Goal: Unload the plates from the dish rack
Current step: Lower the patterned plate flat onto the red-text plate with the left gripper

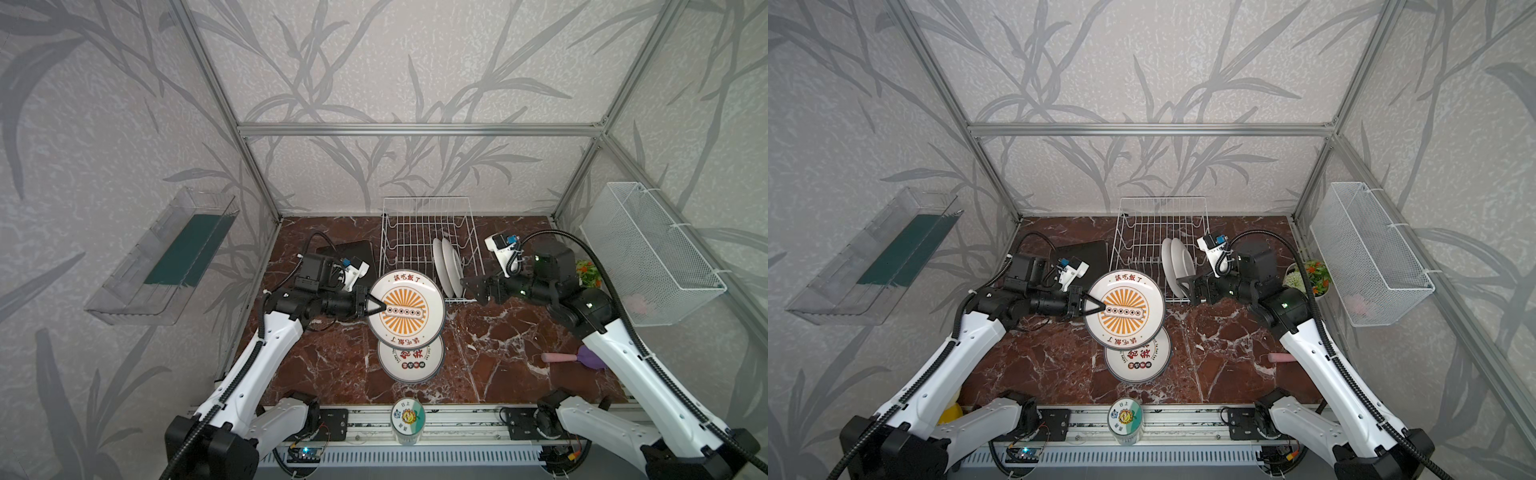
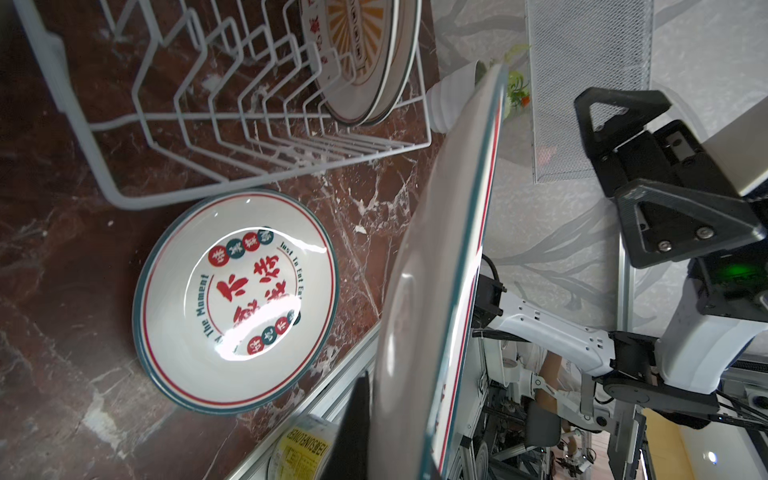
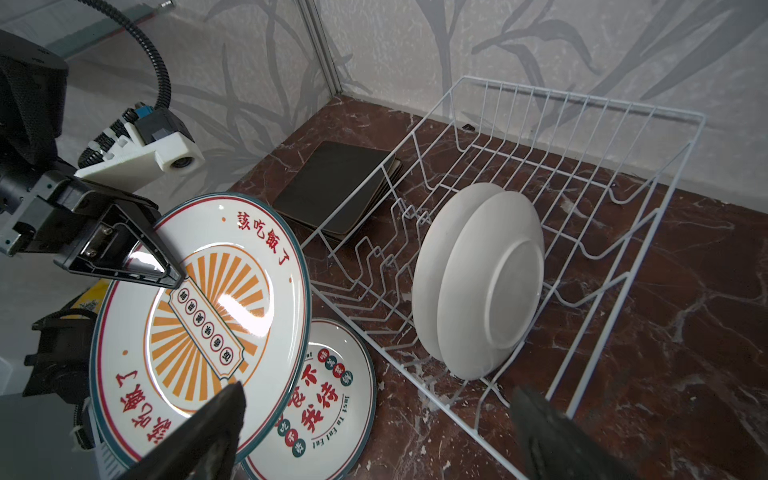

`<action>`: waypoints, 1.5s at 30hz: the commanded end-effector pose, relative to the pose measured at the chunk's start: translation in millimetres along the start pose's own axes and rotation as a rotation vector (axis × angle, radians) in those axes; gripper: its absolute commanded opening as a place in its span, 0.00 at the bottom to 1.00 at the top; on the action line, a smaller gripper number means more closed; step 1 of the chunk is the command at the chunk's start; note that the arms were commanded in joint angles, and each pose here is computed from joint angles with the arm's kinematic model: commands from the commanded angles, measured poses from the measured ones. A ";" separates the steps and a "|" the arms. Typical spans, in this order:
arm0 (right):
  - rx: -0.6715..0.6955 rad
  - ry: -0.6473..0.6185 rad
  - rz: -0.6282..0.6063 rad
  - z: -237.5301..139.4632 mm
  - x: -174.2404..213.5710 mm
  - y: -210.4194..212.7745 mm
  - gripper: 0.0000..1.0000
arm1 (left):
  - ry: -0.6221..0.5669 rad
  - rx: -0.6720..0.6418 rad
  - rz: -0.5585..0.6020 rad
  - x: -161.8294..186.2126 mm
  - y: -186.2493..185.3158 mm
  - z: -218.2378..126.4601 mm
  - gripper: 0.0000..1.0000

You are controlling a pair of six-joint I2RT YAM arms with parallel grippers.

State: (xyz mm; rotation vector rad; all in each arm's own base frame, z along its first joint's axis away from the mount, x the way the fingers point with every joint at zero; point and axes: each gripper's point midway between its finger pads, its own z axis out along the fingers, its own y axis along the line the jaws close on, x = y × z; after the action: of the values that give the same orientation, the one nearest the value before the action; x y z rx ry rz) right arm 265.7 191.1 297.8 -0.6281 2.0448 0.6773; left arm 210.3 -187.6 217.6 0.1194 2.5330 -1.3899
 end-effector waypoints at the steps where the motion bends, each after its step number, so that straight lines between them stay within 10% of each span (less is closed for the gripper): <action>1: 0.011 0.048 -0.042 -4.3 12.9 0.6 0.99 | 0.023 0.044 -0.021 17.0 2.9 2.5 0.00; 45: 0.033 0.027 -0.011 10.1 7.3 -1.8 0.99 | 0.138 -0.138 -0.251 45.8 109.9 87.8 0.00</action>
State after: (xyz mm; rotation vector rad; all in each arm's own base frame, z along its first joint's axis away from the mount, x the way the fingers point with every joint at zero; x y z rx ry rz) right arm 265.8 194.0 288.6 -0.6258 2.0816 0.6469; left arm 195.0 -197.5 69.2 -0.1475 2.8799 -1.2893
